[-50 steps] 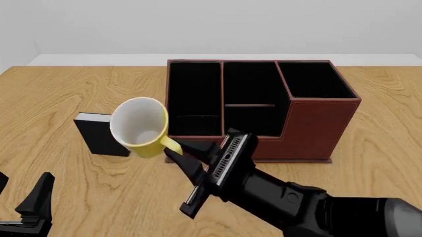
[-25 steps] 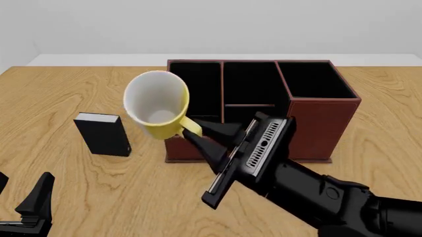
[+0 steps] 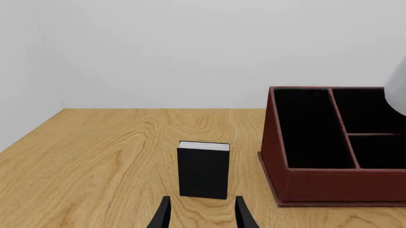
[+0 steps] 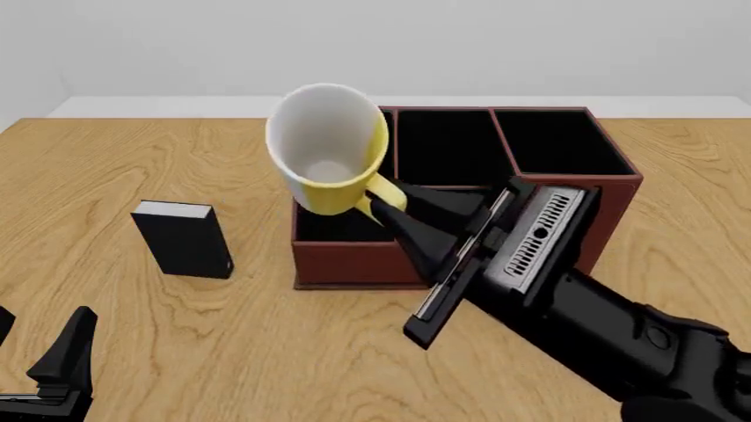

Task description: Pick up the yellow and white mug and place it to the right of the caddy.

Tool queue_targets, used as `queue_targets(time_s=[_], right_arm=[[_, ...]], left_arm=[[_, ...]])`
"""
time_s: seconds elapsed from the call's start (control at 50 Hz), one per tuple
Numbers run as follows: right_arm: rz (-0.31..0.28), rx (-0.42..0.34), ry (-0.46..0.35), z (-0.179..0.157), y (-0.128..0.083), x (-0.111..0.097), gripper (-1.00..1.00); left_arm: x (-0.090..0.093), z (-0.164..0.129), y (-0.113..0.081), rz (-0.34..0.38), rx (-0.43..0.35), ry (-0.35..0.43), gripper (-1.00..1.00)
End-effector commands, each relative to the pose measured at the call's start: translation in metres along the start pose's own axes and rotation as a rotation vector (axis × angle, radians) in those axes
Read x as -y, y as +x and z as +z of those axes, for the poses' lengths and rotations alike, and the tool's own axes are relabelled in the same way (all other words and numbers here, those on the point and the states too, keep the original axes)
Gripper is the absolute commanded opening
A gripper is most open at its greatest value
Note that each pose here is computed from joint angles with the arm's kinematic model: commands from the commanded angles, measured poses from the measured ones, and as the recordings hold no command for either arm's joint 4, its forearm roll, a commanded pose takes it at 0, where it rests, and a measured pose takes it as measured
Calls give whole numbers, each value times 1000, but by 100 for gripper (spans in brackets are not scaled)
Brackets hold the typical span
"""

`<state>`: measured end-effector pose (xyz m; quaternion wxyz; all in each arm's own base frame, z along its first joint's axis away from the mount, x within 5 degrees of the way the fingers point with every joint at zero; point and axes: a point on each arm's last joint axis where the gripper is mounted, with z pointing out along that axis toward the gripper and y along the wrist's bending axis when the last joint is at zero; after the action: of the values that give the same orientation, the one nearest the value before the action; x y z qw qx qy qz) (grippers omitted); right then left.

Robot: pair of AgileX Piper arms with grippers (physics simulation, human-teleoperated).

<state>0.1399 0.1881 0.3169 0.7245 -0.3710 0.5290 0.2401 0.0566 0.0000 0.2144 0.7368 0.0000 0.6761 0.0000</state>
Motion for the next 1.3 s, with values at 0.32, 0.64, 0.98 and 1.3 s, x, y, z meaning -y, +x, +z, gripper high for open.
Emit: queue_targets(time_s=[0.32, 0.64, 0.98, 1.3], right_arm=[[15, 26, 96, -18, -17, 24, -100], [26, 26, 182, -31, -22, 43, -100], [12, 9, 252, -36, -20, 56, -100], [4, -10, 322, -40, -18, 71, -100]], left_arm=[[0, 0, 0, 0, 0, 0, 100], [0, 0, 0, 0, 0, 0, 100], [0, 0, 0, 0, 0, 0, 100], [0, 0, 0, 0, 0, 0, 100]])
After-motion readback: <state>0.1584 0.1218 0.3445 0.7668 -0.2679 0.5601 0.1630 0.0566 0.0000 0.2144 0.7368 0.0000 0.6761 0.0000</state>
